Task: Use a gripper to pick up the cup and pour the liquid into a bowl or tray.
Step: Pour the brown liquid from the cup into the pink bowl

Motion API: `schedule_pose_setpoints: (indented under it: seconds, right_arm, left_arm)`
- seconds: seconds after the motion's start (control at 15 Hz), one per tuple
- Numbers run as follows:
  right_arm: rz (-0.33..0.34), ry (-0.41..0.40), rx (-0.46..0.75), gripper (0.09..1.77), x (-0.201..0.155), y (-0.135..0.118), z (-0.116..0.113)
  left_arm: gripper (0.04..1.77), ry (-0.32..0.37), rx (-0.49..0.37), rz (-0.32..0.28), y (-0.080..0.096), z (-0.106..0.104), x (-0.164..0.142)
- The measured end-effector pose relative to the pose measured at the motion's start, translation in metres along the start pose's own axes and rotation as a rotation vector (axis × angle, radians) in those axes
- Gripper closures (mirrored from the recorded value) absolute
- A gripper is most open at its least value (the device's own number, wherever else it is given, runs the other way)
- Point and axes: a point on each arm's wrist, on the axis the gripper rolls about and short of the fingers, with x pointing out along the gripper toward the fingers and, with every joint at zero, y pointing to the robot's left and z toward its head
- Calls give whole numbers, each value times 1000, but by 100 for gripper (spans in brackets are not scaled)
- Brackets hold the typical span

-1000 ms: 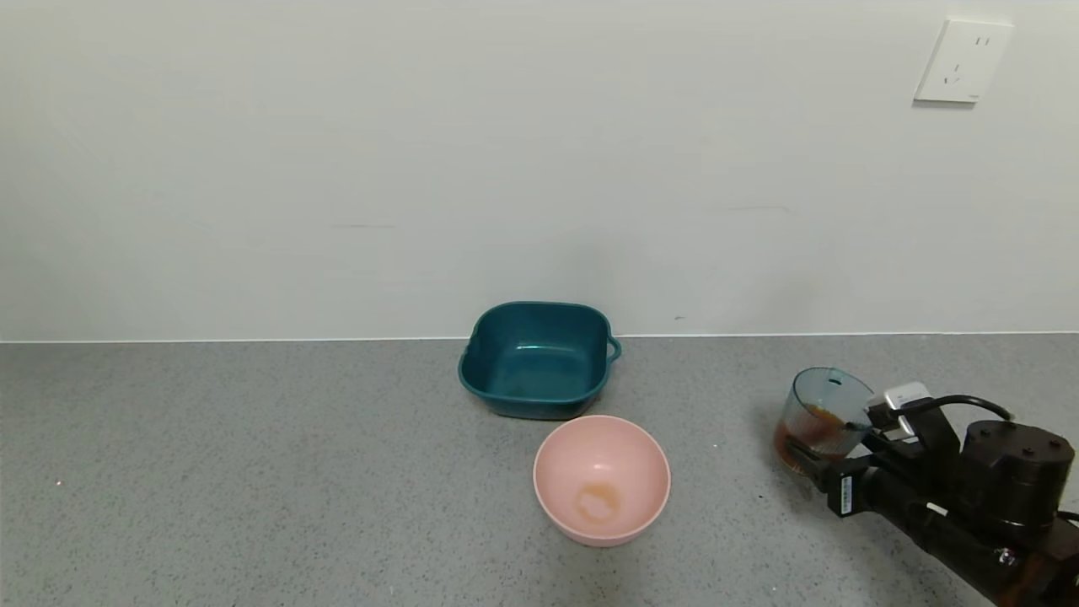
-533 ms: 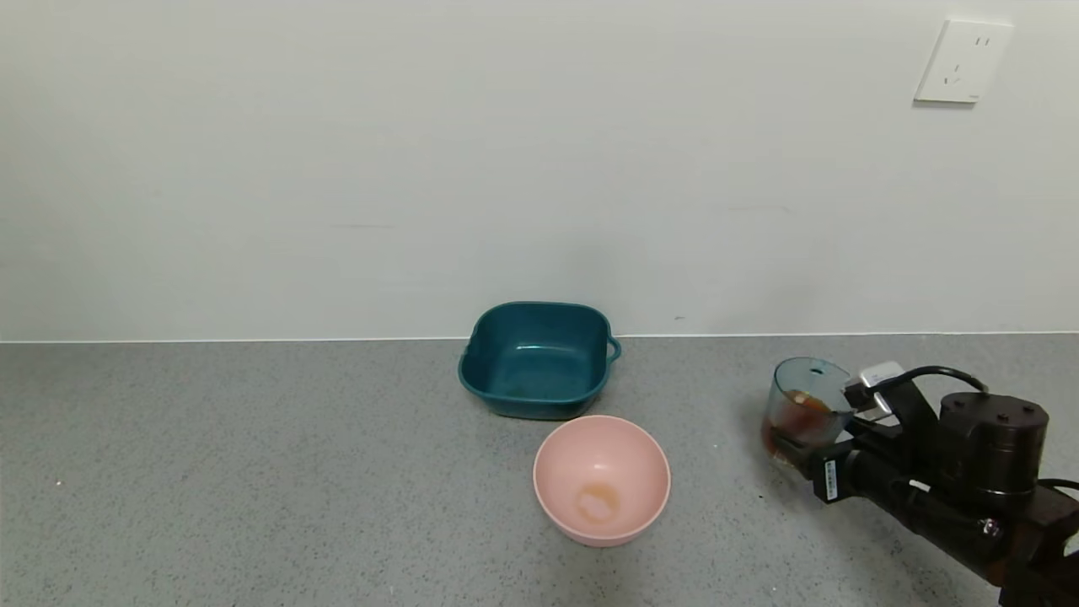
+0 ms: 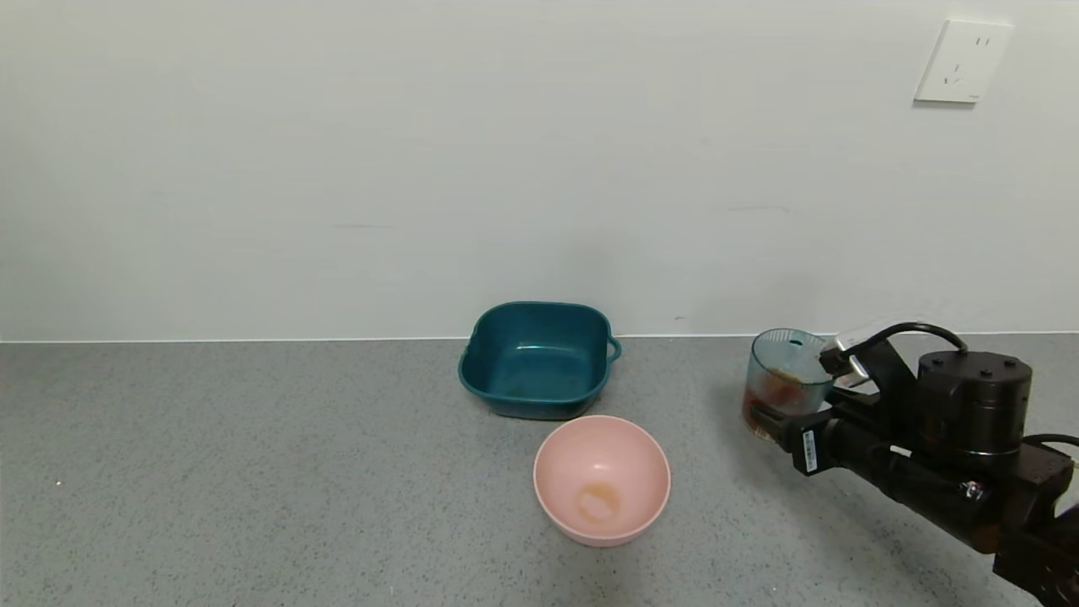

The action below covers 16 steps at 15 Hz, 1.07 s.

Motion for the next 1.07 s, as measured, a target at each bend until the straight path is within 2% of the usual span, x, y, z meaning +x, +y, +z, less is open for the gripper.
schedule_pose_setpoints:
  seconds: [0.2,0.53,0.87,1.07]
  right_arm:
    - [-13,14,-14,56,-2,7,15]
    - [-7,-12,-58,57,-7,27,39]
    - [5,-1,-92,57,-10,47,50]
    - [-11,-14,-168,57,-12,56,56]
  left_arm:
    - [9,0,0,0,0,0,0]
    - [9,0,0,0,0,0,0]
    - [9,0,0,0,0,0,0]
    - [9,0,0,0,0,0,0]
